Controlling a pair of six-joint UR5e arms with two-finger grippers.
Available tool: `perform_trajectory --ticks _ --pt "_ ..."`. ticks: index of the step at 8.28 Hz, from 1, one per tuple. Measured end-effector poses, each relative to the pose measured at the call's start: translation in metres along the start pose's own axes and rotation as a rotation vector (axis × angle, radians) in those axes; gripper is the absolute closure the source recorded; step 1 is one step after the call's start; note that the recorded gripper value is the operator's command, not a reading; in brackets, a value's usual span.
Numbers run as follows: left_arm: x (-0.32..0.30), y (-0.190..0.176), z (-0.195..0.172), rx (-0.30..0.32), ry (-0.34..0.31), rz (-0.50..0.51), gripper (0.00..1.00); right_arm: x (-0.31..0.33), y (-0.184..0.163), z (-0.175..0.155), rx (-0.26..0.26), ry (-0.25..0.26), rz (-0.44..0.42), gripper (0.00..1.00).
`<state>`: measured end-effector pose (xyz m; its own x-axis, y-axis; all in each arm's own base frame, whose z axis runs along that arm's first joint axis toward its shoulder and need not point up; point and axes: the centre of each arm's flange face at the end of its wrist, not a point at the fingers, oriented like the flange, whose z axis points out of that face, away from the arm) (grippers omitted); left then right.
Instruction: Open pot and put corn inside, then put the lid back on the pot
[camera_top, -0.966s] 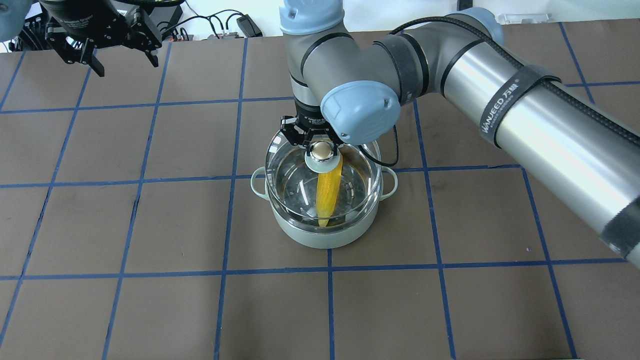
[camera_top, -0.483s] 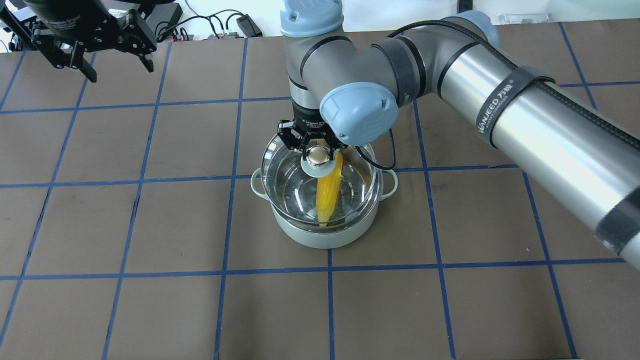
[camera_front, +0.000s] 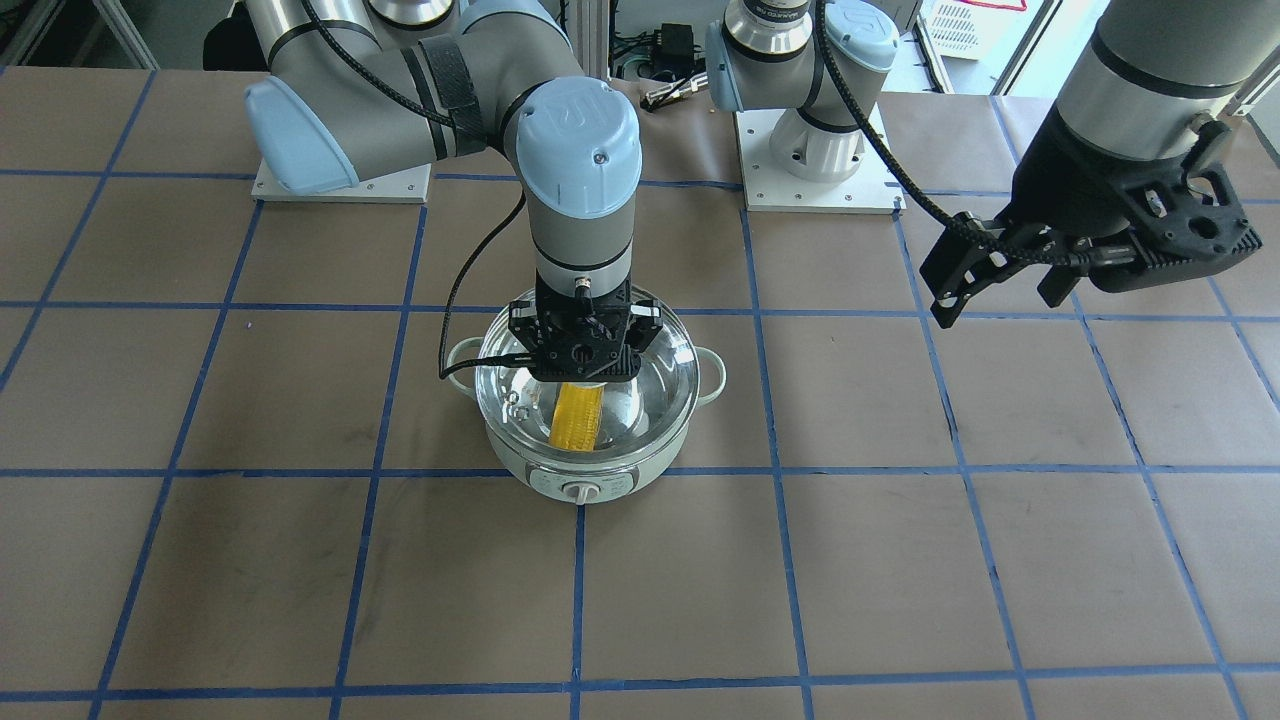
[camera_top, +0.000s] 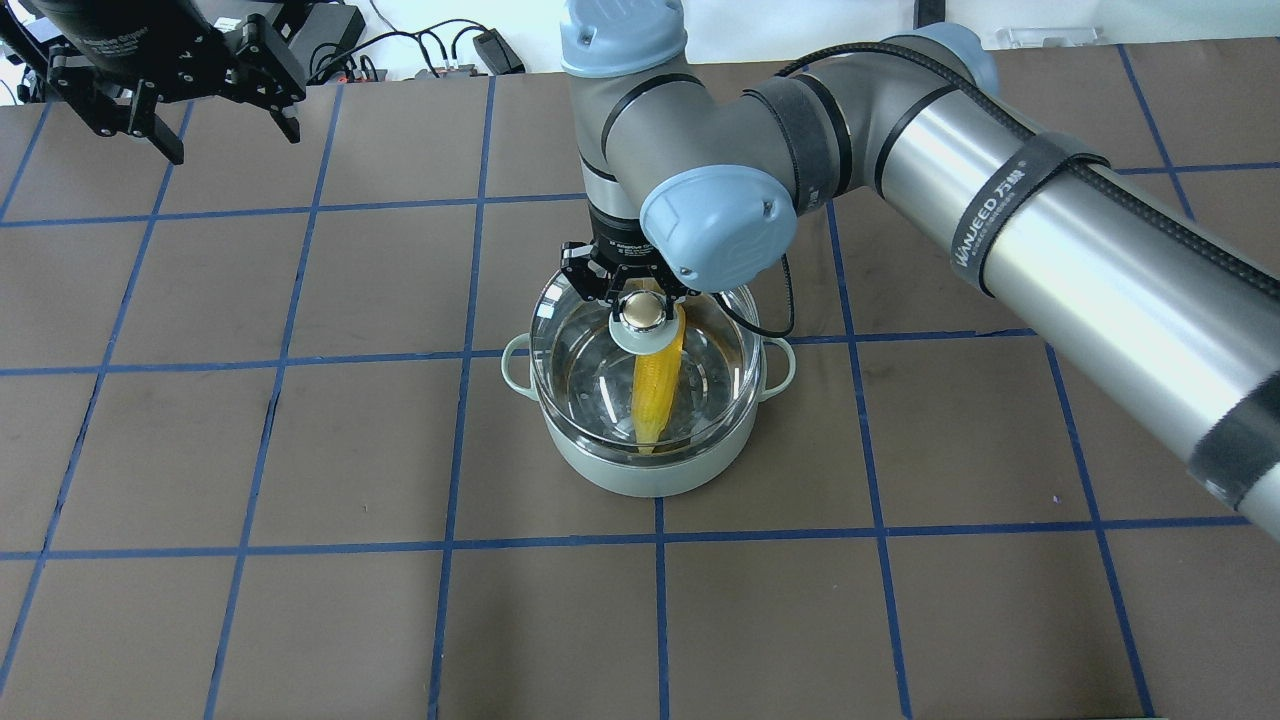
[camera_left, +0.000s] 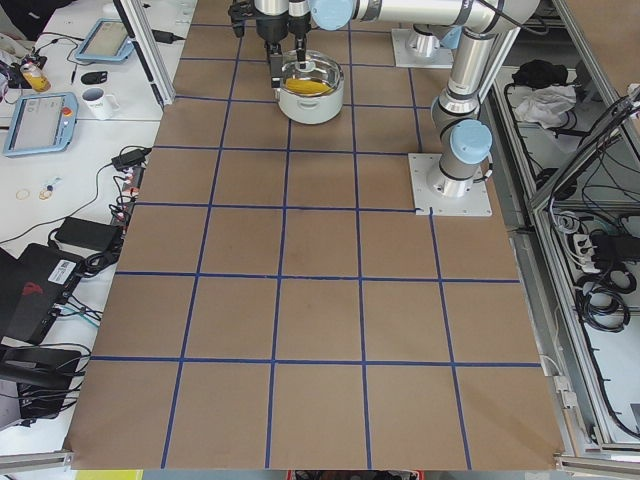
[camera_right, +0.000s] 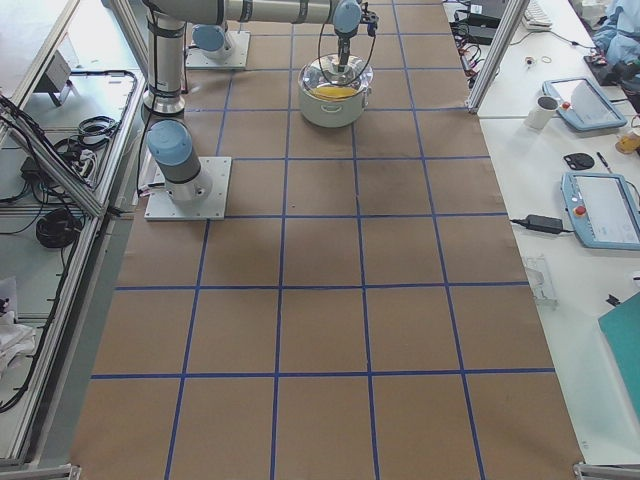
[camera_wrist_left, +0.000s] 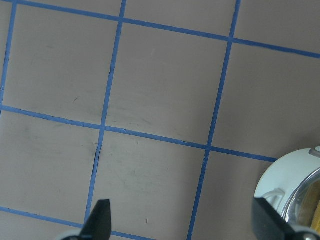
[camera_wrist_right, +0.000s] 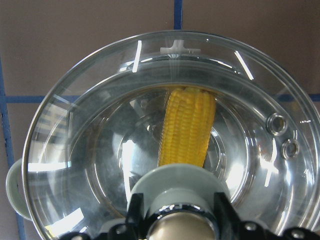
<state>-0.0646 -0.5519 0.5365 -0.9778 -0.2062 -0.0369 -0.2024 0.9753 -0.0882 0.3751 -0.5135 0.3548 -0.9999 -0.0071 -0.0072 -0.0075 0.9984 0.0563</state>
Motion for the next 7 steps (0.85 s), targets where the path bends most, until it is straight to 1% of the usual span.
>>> perform_trajectory --ticks 2,5,7 --pt "0.0 0.007 -0.007 0.004 0.008 0.004 0.0 0.0 0.0 0.002 -0.003 0.003 -0.006 0.67" --pt "0.004 0.011 -0.007 0.0 0.014 0.009 0.0 0.0 -0.001 0.005 -0.011 0.006 -0.009 0.66" --pt "0.018 0.017 -0.007 -0.004 0.017 0.034 0.0 0.0 -0.001 0.006 -0.013 0.006 -0.011 0.66"
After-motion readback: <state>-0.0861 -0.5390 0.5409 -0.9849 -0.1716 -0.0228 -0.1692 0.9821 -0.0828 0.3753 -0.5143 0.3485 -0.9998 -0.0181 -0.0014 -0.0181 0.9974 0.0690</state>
